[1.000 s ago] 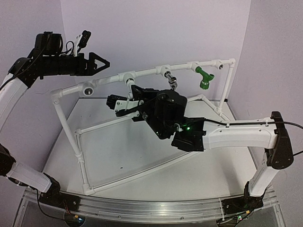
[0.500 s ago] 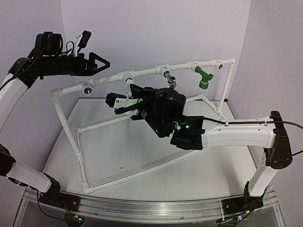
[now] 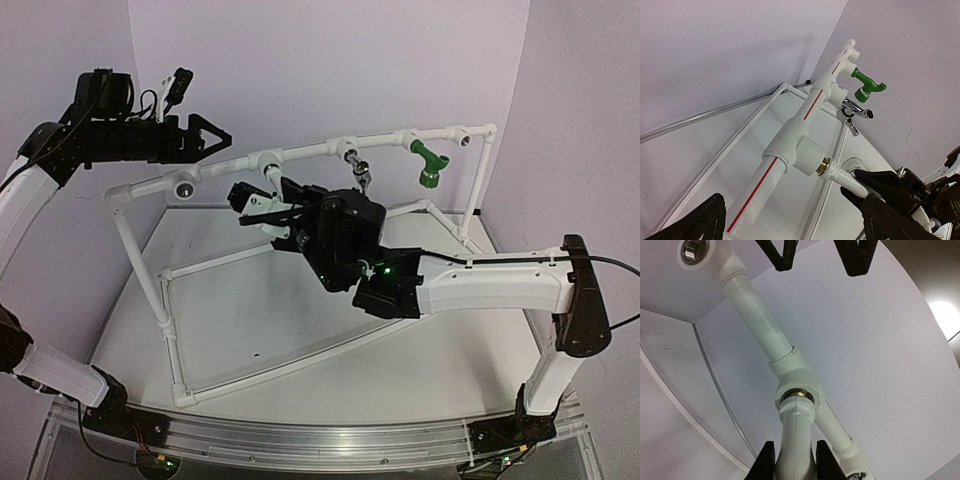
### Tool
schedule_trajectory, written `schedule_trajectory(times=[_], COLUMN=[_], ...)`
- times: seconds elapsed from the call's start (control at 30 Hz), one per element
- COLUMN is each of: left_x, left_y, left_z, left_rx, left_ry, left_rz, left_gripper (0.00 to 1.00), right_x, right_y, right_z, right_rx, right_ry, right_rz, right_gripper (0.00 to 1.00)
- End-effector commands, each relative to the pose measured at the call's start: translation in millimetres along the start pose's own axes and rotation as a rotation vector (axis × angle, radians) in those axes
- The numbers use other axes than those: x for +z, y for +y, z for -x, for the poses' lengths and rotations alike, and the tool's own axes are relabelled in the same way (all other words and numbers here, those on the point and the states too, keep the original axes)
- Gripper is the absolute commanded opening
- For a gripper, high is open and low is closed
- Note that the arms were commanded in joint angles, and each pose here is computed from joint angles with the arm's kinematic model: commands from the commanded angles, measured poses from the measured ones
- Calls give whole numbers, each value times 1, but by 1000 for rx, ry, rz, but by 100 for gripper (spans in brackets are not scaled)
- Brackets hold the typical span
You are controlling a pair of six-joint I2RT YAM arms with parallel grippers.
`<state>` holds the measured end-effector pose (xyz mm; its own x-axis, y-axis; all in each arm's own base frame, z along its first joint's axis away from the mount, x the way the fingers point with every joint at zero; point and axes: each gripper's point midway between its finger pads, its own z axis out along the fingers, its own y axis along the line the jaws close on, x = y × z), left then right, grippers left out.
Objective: Install the water faucets
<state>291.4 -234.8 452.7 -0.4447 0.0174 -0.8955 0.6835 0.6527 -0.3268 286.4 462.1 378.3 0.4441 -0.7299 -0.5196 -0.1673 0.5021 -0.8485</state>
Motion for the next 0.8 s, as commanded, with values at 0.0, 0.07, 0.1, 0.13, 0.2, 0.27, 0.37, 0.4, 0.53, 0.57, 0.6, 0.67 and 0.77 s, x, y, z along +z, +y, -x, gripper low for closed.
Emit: schedule_trajectory(times=[0.0,0.07,0.1,0.13,0.2,0.27,0.37,0.4,0.53,0.57,0.6,0.67,0.77], left_x=[-8,-7,-6,-6,-5,-5,-2,-1,2,2,3,4,5], left_y=[5,10,14,16,20,23,31,33,42,43,44,42,36], left_z=[10,9,6,5,3,0,-8,-12,-20,-21,-24,-31,-41], left_rx=[2,-8,-17,-22,-28,-28,-35,-41,-81,-90,-96,-91,-82], left_ry=[-16,-3,11,20,39,66,127,154,220,230,244,278,326], left_rz=[58,88,102,117,139,151,168,168,141,128,113,77,27], left_gripper=[95,95,95,95,94,96,96,96,95,95,94,94,94], right_x=[11,11,11,11,10,9,6,5,3,3,4,5,7], right_y=[-26,-23,-23,-23,-23,-26,-31,-31,-31,-31,-31,-31,-32], right_z=[-7,-8,-8,-7,-3,1,8,10,14,15,15,15,14], right_rx=[171,194,205,216,237,259,282,283,276,271,266,248,221], right_ry=[62,75,79,79,72,56,30,22,4,3,4,11,29], right_rz=[-112,-117,-121,-123,-123,-122,-115,-109,-95,-96,-96,-101,-113], right_gripper=[0,0,0,0,0,0,0,0,0,0,0,0,0])
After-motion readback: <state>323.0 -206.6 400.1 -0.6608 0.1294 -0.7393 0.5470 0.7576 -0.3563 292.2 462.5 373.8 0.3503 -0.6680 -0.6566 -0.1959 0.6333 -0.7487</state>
